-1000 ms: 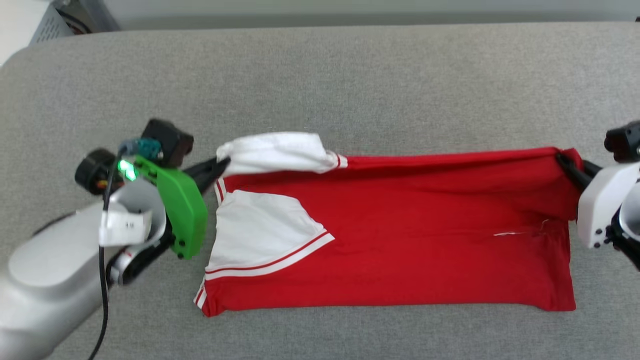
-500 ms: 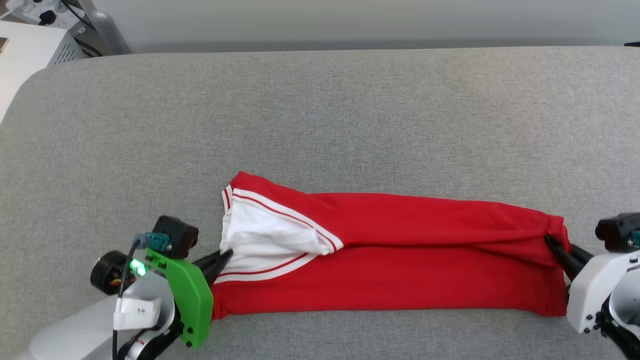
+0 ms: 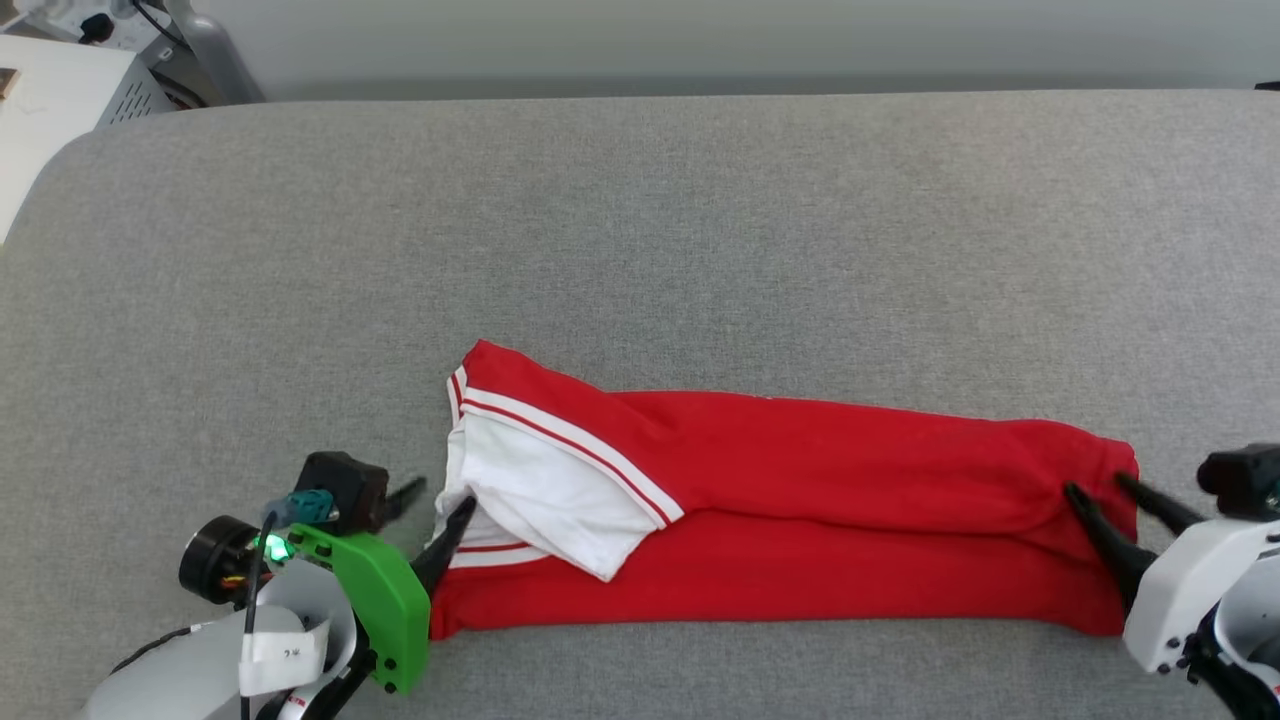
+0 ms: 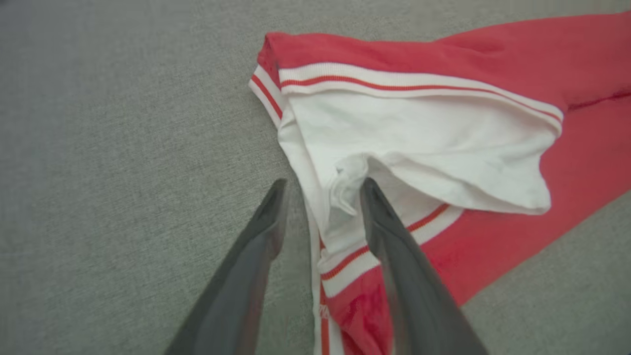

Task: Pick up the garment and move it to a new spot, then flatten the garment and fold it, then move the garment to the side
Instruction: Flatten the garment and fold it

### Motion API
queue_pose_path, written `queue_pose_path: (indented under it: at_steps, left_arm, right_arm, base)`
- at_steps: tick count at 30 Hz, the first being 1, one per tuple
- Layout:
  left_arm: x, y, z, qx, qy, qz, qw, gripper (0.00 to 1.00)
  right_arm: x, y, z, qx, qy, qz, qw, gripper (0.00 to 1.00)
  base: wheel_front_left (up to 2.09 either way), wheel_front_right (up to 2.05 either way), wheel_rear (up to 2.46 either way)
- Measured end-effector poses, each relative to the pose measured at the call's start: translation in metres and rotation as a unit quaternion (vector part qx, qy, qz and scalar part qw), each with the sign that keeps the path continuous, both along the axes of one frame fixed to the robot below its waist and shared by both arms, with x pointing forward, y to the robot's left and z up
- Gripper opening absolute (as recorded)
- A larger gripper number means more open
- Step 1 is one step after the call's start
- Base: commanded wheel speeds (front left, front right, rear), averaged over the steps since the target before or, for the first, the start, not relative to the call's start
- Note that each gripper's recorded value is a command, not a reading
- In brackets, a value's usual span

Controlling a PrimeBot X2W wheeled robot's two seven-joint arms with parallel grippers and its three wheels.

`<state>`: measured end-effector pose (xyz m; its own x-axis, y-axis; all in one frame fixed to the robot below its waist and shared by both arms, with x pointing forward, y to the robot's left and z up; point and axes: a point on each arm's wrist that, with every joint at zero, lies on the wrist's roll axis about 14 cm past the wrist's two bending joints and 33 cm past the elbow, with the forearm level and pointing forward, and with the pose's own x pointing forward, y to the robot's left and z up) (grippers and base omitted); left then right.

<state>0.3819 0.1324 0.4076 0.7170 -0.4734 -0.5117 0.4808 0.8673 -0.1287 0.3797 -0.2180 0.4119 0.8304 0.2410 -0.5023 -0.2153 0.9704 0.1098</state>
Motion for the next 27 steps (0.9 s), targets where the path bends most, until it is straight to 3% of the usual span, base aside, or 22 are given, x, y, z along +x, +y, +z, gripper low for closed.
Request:
queue_pose_path:
  at_steps: [5,9,19,27]
  left_arm:
    - [0.017,0.011,0.026,0.000,-0.080,0.040,0.996,1.00]
    - [0.032,0.021,0.048,0.007,-0.135,0.082,0.987,1.00]
    - [0.045,0.041,0.085,0.006,-0.239,0.179,0.954,1.00]
    - [0.039,0.063,0.096,0.014,-0.285,0.243,0.927,1.00]
  right_arm:
    - [0.015,-0.006,0.048,0.029,-0.062,-0.012,0.998,1.00]
    - [0.019,-0.026,0.066,0.028,-0.061,-0.026,0.997,1.00]
    - [0.000,-0.041,0.025,0.085,0.102,-0.053,0.990,1.00]
    - [-0.008,-0.025,-0.019,0.100,0.181,-0.051,0.977,1.00]
  base:
    - [0.00,0.00,0.00]
    - [0.00,0.00,0.00]
    - [0.00,0.00,0.00]
    - [0.00,0.00,0.00]
